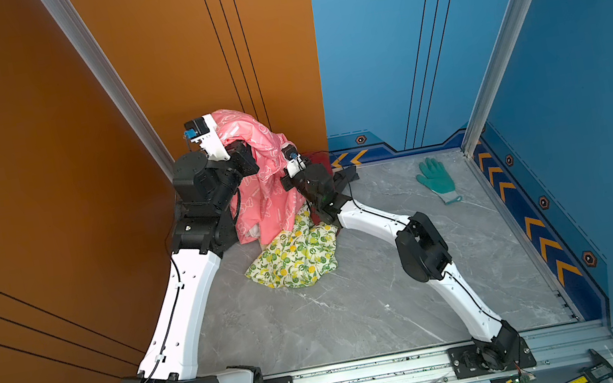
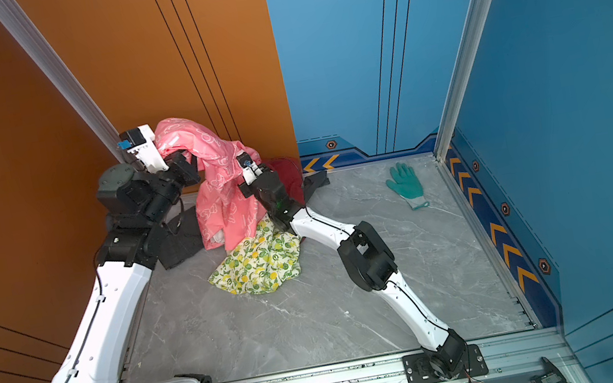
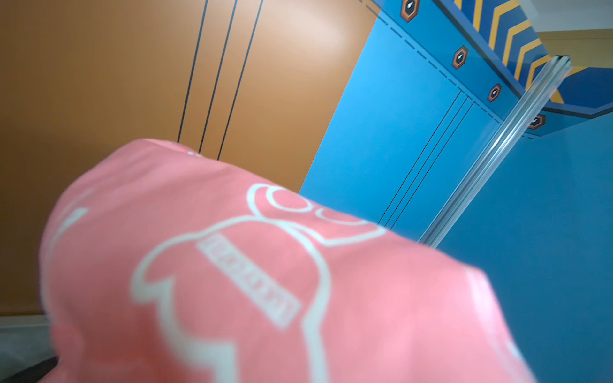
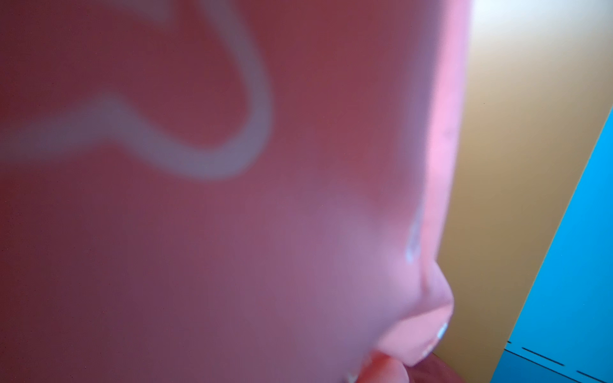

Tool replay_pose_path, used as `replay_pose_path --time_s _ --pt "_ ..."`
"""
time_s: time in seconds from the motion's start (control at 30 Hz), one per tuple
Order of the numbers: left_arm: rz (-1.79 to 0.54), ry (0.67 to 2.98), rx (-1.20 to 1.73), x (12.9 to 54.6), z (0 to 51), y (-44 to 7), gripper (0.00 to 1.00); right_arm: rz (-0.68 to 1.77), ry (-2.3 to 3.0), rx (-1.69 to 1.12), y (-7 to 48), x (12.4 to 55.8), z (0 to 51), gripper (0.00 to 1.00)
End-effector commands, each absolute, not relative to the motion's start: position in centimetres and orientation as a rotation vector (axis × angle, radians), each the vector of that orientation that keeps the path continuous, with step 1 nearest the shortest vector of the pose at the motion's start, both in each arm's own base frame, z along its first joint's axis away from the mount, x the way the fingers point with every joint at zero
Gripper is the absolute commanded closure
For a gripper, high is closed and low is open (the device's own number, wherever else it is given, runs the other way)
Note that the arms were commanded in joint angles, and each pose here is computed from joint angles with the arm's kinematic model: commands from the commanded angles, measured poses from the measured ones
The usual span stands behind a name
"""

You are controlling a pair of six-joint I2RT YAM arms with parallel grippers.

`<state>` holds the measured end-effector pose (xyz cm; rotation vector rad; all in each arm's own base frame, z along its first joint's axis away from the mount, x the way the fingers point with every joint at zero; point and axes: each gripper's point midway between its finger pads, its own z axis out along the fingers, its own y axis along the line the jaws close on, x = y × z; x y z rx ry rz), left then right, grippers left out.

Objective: Pick out a specific cloth from the pile
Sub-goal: 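Lift the pink cloth with both grippers, pulling it free of the pile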

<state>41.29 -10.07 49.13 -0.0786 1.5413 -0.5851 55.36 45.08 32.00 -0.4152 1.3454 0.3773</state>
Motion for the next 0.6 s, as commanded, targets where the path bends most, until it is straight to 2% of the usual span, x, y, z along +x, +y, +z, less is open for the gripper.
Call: replay_pose_path --time_s 0.0,0.2,0.3,0.4,0.43,0.57 --pt "-0.469 1.673 -0.129 41.7 44.5 -7.9 0.91 0.476 1.217 -0.302 42.8 52.6 43.3 1.00" --pt "-0.386 1.769 -0.162 41.8 39.8 -6.3 0.41 0.570 1.107 -0.247 40.9 50.9 50.5 1.00" --pt "-0.367 1.844 -0.149 41.6 37.2 -6.3 0.24 0.587 1.049 -0.221 39.4 50.0 53.8 1.00" --pt "-0.337 1.893 -0.116 41.5 35.6 -6.4 0.15 0.609 1.012 -0.205 38.3 48.6 56.5 1.00" --pt "-0.328 1.906 -0.107 41.4 35.2 -6.4 0.08 0.589 1.010 -0.185 36.5 49.3 57.2 1.00" --pt "-0.285 1.938 -0.075 41.4 33.8 -6.5 0.04 0.586 0.992 -0.159 33.8 48.1 59.7 1.00"
